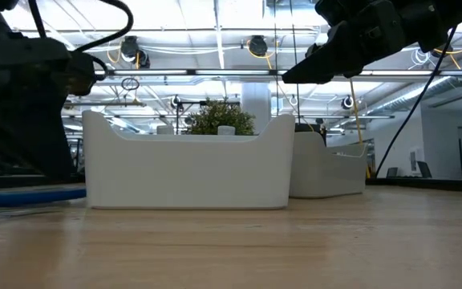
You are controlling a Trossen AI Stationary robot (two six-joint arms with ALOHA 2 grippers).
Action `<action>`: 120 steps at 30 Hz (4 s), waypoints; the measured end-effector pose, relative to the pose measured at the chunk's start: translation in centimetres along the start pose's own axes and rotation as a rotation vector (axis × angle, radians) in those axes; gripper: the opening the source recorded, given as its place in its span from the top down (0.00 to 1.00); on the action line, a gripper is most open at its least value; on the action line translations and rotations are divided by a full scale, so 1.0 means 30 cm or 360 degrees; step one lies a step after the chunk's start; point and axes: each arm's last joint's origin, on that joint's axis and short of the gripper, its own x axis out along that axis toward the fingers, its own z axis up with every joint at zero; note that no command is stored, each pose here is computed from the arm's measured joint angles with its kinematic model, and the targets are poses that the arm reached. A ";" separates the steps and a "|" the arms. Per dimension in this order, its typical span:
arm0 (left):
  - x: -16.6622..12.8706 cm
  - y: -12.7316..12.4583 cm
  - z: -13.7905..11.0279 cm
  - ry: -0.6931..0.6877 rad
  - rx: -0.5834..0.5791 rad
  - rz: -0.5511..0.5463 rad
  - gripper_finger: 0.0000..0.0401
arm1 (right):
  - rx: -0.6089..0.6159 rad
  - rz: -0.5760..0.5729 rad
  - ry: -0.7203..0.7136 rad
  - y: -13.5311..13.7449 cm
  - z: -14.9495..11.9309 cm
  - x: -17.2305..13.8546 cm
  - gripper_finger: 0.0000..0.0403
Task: Pick & Place Paint Supplies
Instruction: Put the blue scissors into the white bin
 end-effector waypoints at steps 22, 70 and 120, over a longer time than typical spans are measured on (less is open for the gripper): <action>0.088 0.023 -0.053 0.0180 0.0097 0.0201 0.60 | 0.0000 0.0005 -0.0001 0.001 0.000 0.000 0.54; 0.080 0.031 -0.052 0.0117 0.0224 0.0231 0.91 | 0.0000 0.0005 -0.0001 0.001 0.000 0.000 0.54; -0.108 0.124 -0.057 0.0738 -0.0290 0.0577 0.58 | 0.0000 0.0005 0.0000 0.000 0.000 0.000 0.54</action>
